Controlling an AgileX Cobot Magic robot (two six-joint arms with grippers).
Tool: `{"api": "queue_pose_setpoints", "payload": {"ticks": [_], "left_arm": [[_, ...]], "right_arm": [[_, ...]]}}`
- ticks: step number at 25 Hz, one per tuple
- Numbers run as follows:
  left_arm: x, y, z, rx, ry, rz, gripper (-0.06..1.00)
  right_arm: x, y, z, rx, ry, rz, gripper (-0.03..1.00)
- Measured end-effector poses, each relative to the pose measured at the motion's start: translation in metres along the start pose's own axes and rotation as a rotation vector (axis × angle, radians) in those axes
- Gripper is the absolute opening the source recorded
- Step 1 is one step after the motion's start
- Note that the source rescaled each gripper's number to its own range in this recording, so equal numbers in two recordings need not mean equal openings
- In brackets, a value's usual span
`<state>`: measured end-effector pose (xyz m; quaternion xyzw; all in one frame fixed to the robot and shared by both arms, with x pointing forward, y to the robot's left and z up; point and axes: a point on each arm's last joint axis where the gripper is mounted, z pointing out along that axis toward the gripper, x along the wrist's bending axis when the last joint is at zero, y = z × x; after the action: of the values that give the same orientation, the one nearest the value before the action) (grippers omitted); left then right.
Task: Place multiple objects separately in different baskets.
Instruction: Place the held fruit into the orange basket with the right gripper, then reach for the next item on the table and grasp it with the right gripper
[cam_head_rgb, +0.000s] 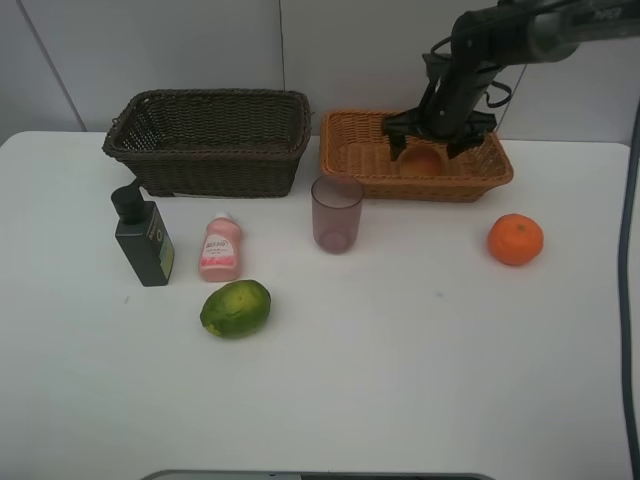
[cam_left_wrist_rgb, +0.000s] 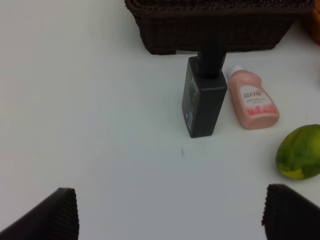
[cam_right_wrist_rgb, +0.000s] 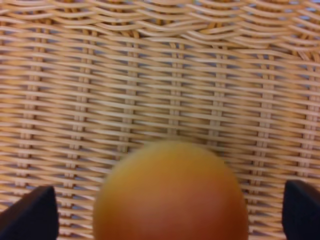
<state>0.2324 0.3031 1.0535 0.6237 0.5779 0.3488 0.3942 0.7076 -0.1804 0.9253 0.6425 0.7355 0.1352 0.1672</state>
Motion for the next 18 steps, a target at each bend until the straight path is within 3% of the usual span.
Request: {"api": "queue_pose_setpoints", "payload": {"ticks": [5, 13, 18], "left_arm": [[0.0, 0.0, 0.0, 0.0, 0.0, 0.0, 0.95], [0.0, 0.0, 0.0, 0.0, 0.0, 0.0, 0.95], [0.0, 0.0, 0.0, 0.0, 0.0, 0.0, 0.95]], "right_arm": [[-0.001, 0.004, -0.025, 0.001, 0.0, 0.008, 1.0], [0.0, -0.003, -0.075, 0.106, -0.017, 0.015, 1.0], [-0.006, -0.023, -0.093, 0.143, -0.036, 0.003, 1.0]]}}
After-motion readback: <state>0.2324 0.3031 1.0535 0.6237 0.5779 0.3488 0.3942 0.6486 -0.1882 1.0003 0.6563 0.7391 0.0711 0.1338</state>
